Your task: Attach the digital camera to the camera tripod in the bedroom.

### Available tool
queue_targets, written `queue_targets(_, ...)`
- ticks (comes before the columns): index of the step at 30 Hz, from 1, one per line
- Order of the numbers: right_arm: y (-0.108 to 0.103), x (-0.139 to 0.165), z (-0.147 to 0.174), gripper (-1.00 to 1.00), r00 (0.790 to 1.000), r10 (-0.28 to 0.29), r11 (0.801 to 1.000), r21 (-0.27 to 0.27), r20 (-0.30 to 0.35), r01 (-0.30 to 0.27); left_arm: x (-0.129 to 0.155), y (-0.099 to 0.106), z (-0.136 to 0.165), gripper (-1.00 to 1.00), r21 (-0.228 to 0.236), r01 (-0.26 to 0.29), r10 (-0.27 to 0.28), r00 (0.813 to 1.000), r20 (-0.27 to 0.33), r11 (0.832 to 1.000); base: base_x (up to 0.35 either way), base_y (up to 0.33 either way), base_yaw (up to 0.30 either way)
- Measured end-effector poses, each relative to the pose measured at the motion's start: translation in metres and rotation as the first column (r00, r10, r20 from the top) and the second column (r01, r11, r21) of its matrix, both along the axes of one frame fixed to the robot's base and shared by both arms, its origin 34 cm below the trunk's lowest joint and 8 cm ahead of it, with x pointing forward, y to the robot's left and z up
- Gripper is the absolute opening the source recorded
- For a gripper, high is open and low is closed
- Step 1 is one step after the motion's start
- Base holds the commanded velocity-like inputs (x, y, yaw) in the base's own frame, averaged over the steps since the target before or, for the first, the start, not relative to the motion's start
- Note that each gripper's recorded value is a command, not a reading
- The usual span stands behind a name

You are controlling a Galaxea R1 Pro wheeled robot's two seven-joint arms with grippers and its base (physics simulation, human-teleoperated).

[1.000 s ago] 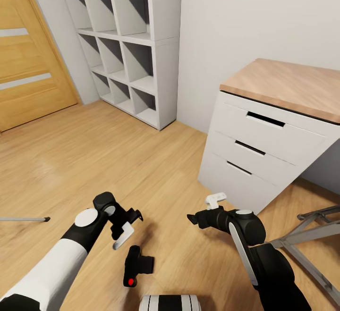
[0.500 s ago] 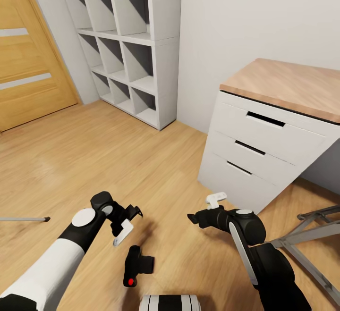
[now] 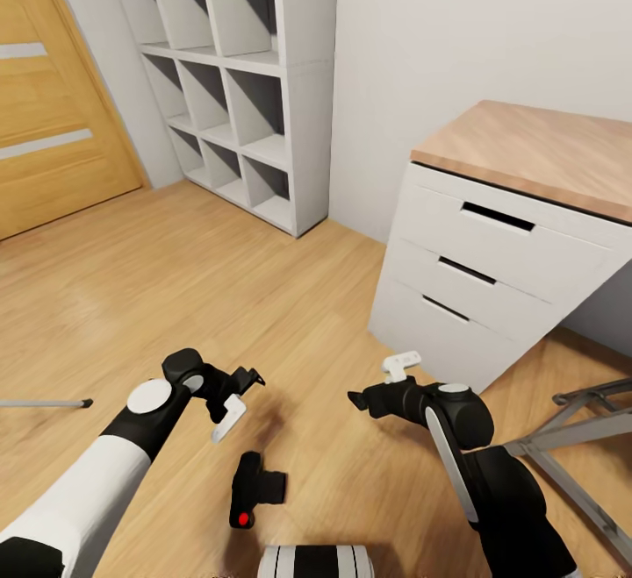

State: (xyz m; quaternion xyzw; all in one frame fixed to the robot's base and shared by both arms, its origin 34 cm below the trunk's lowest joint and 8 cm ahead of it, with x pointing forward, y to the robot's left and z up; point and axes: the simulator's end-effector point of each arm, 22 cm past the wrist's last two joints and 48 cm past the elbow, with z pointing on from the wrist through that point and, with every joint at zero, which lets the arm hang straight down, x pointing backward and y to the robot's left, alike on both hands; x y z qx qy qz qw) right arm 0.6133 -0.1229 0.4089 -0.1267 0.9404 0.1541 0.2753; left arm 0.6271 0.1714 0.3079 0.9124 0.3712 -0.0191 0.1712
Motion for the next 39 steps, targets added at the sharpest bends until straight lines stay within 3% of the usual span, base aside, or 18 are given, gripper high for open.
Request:
queue_targets(4,0.000,0.000,-0.003,1.00,1.000,0.000,1.000,0.000,-0.005,0.000,-0.004,-0.002,-0.006,1.00,0.014,0.024,-0.024,1.000,-0.004,1.000,0.000,0.000,0.000)
queue_targets(13,0.000,-0.001,-0.010,1.00,1.000,0.000,1.000,0.001,-0.018,0.000,-0.012,0.002,-0.022,1.00,0.105,0.120,-0.120,0.993,-0.002,0.987,0.000,0.000,0.000)
queue_targets(24,0.001,-0.003,-0.019,1.00,0.999,0.001,1.000,0.002,-0.037,-0.001,0.011,-0.019,-0.020,1.00,0.013,0.106,-0.106,0.989,0.098,0.994,0.000,0.000,0.000)
queue_targets(35,0.001,-0.006,-0.029,1.00,0.999,0.002,1.000,0.002,-0.055,-0.001,0.032,-0.020,-0.015,1.00,0.002,0.106,-0.106,0.985,0.135,0.994,0.000,0.000,0.000)
queue_targets(39,0.001,-0.006,-0.032,1.00,0.998,0.001,1.000,0.002,-0.061,-0.001,0.035,-0.012,-0.017,1.00,0.015,0.105,-0.106,0.985,0.136,0.994,0.000,0.000,0.000)
